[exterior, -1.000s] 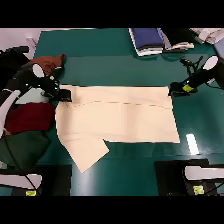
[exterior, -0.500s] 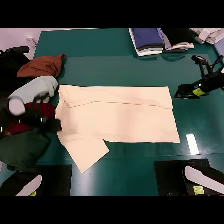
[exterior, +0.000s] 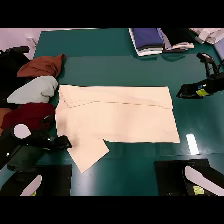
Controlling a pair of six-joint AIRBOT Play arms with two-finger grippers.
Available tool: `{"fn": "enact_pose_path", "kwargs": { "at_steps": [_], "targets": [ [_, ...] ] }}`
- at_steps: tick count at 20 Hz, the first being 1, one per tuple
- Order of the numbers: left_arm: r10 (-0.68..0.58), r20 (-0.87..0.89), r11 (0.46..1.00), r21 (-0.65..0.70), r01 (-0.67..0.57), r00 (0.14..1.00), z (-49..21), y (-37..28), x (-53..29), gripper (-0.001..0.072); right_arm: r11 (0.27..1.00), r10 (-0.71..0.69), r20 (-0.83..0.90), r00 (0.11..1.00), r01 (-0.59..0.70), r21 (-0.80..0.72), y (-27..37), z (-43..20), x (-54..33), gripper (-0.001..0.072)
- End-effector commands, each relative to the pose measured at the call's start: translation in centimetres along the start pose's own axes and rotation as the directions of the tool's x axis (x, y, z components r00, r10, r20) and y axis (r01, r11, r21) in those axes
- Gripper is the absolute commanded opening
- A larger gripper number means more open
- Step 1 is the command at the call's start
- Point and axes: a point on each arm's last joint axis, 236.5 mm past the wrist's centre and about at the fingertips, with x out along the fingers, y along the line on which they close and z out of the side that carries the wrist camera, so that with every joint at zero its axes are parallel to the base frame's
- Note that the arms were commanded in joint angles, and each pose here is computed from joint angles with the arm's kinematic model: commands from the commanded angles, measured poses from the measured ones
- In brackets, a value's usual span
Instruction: Fold the shirts.
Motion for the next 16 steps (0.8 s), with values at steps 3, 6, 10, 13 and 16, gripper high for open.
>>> {"fn": "enact_pose_path", "kwargs": {
  "at_steps": [3, 6, 10, 13, 16],
  "targets": [
    [-0.168, 0.077, 0.986, -0.005, 0.169, 0.983, 1.4, -3.4, 0.5, 0.0342, 1.0, 0.001, -0.006, 1.0, -0.001, 0.0, 0.0, -0.2, -0.1, 0.0406],
    [-0.181, 0.075, 0.982, 0.064, 0.176, 0.981, 1.7, -4.2, -0.5, 0.003, 1.0, -0.002, -0.05, 0.999, 0.002, 0.013, -0.7, -1.3, -0.3, 0.0406],
    [-0.1, 0.065, 0.982, 0.168, 0.088, 0.993, 2.3, -4.0, -2.9, 0.0029, 0.985, 0.004, -0.181, 0.983, 0.027, 0.171, -5.0, -7.2, 0.6, 0.0407],
    [-0.069, 0.08, 0.977, 0.206, 0.051, 0.994, 2.8, -3.8, -3.8, 0.0029, 0.922, 0.099, -0.301, 0.948, 0.027, 0.387, -7.6, -14.7, 3.2, 0.0535],
    [-0.069, 0.081, 0.977, 0.206, 0.051, 0.994, 2.8, -3.8, -3.8, 0.0029, 0.856, 0.235, -0.314, 0.92, -0.043, 0.516, -6.5, -18.5, 6.3, 0.053]
  ]
}}
